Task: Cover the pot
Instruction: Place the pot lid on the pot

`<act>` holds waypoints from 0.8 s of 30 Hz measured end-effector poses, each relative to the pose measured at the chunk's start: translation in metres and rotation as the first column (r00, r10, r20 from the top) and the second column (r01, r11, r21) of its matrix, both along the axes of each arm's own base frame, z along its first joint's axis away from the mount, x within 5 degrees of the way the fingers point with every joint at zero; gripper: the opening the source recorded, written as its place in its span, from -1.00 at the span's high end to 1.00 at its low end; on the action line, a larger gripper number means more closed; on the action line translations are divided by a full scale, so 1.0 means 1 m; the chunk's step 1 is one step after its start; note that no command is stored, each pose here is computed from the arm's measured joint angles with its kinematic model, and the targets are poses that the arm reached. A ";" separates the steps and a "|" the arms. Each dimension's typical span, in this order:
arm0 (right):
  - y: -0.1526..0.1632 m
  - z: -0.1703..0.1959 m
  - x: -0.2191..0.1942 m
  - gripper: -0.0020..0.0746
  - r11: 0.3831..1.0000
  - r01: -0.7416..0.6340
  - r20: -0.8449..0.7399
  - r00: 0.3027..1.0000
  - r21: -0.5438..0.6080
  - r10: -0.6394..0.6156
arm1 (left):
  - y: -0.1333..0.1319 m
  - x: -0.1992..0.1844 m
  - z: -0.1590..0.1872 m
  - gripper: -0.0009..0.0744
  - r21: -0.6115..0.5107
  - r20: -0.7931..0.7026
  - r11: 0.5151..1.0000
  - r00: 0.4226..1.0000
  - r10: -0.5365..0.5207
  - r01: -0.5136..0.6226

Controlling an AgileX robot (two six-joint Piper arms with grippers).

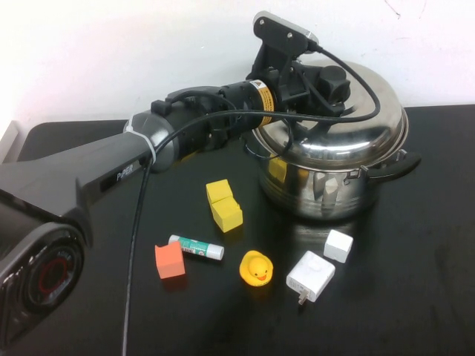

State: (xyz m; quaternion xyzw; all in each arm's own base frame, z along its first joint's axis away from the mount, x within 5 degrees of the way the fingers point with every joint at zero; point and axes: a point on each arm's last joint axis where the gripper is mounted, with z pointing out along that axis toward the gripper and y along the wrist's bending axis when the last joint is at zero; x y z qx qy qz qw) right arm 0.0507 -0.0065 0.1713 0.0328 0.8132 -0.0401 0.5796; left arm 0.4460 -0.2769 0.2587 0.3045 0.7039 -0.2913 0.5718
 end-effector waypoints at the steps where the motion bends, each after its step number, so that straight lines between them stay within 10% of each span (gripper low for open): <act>1: 0.000 0.000 0.000 0.95 1.000 0.000 0.000 1.000 0.000 0.000 | -0.001 0.000 0.000 0.10 0.001 -0.003 1.000 1.000 0.003 -0.003; 24: 0.000 0.000 0.000 0.95 1.000 0.000 0.000 1.000 0.000 0.000 | 0.003 0.000 0.009 0.10 0.035 0.028 0.999 0.999 0.036 -0.037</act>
